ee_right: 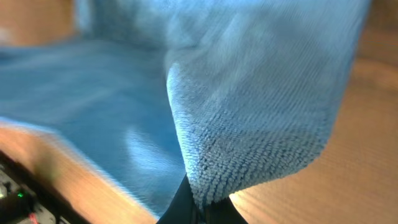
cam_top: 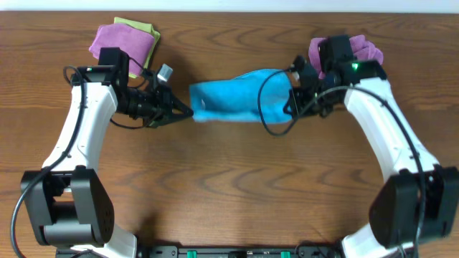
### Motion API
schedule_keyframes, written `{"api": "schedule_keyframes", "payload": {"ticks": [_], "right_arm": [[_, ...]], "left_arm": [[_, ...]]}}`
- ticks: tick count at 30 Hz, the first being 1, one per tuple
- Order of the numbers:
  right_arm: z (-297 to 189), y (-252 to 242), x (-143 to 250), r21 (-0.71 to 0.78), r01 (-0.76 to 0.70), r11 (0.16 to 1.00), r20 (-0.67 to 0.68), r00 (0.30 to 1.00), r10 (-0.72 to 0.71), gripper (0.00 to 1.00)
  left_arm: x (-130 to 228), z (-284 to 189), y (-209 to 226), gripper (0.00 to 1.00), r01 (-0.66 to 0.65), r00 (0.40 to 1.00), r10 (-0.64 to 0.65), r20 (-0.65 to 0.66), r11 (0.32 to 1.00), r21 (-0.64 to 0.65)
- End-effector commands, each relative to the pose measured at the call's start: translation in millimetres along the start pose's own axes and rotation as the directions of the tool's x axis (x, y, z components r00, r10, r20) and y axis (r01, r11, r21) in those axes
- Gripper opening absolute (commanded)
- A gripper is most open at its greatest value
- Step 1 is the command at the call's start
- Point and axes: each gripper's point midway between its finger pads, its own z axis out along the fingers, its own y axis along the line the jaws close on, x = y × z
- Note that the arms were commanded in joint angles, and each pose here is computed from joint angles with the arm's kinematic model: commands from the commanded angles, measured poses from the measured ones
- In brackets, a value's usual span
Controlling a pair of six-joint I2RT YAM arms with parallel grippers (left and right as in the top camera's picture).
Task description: Fold the cloth
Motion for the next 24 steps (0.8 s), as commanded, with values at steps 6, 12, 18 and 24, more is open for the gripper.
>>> {"api": "schedule_keyframes", "payload": {"ticks": [6, 12, 18, 24], "right_arm": [[15.0, -0.3, 56.6, -0.017, -0.031, 0.999, -0.030, 0.999, 0.030, 0.01], [16.5, -1.0, 57.7, -0.016, -0.029, 0.999, -0.009, 1.000, 0.029, 0.02], [16.6, -0.5, 53.6, -0.020, -0.029, 0.999, 0.007, 1.000, 0.030, 0.02], [16.6, -0.6, 53.4, -0.020, -0.029, 0.999, 0.008, 1.000, 0.029, 0.01]], "left_arm": [[42.2, 35.5, 24.3, 0.06, -0.035, 0.989, 0.026, -0.144, 0.997, -0.065], [62.8, 59.3, 36.6, 0.06, -0.012, 0.982, 0.007, -0.190, 1.000, -0.023], [59.2, 72.9, 54.9, 0.57, 0.062, 0.987, -0.065, -0.145, 0.998, -0.022], [52.2, 89.0, 73.5, 0.67, 0.146, 0.987, -0.145, -0.075, 0.989, 0.012]]}}
